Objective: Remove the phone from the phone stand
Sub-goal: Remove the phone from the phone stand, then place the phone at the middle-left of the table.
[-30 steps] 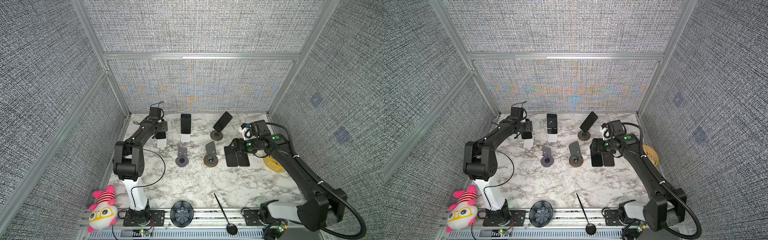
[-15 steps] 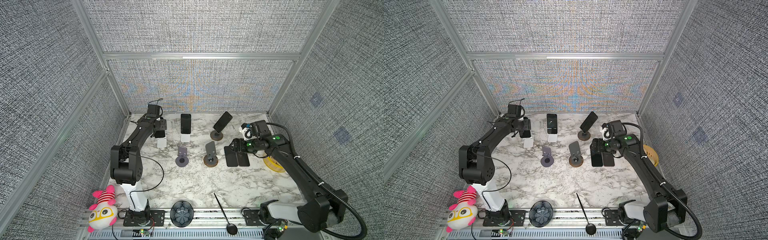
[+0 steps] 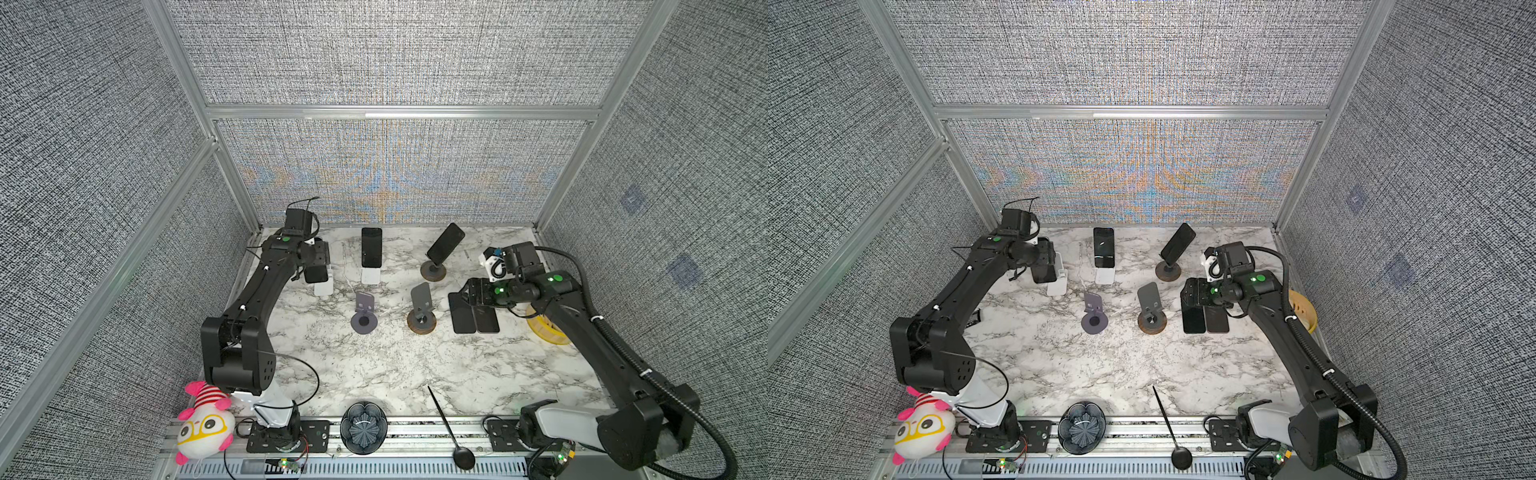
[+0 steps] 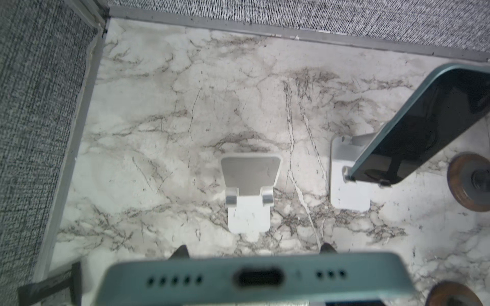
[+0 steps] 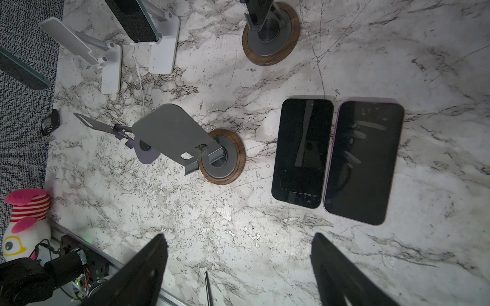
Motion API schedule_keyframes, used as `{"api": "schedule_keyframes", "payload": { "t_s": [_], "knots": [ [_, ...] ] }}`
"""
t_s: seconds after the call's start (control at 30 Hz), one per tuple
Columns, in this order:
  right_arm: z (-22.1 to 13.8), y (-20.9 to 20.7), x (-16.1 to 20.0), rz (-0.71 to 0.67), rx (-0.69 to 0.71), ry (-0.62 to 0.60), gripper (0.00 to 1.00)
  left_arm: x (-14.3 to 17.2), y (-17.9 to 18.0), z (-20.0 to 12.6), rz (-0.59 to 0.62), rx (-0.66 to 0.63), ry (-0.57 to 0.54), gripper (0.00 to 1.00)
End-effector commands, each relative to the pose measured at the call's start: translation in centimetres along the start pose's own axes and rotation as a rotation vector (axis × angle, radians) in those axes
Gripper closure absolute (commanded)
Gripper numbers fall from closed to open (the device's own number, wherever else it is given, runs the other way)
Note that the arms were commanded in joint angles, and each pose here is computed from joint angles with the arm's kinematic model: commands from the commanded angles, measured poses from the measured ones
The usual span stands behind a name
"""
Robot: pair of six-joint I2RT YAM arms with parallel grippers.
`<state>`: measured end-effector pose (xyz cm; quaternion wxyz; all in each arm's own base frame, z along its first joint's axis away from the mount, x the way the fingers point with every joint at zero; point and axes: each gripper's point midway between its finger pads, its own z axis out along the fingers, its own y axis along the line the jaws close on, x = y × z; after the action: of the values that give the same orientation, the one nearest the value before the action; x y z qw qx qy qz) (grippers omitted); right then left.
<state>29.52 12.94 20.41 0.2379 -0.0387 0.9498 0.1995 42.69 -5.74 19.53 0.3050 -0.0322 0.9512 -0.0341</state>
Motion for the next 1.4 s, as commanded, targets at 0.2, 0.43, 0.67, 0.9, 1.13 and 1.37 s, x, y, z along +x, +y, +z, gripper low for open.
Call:
{"api": "schedule_keyframes", "payload": {
  "t_s": [0.2, 0.43, 0.67, 0.9, 1.13, 1.37],
  "knots": [
    [-0.8, 0.3, -0.1, -0.038, -0.005, -0.015, 0.15, 7.0, 0.5, -4.0, -0.071, 0.021, 0.157, 0.74],
    [-2.0, 0.9, -0.1, -0.055, -0.032, -0.060, 0.15, 12.1, 1.3, -3.6, -0.100, 0.005, 0.280, 0.89],
    [-2.3, 1.8, 0.8, -0.062, -0.100, -0.078, 0.15, 15.6, 1.5, -1.5, -0.119, -0.001, 0.377, 0.96],
    [-2.0, 1.5, 1.4, -0.071, -0.095, -0.074, 0.15, 18.5, 2.4, 0.8, -0.056, -0.047, 0.537, 0.97],
    [-2.0, 1.5, 1.4, -0.076, -0.097, -0.075, 0.15, 19.6, 3.0, 2.8, 0.030, -0.071, 0.645, 0.97],
    [-2.5, 1.1, 1.4, -0.082, -0.071, -0.092, 0.15, 20.0, 4.2, 4.4, 0.085, -0.113, 0.708, 0.97]
  ]
}}
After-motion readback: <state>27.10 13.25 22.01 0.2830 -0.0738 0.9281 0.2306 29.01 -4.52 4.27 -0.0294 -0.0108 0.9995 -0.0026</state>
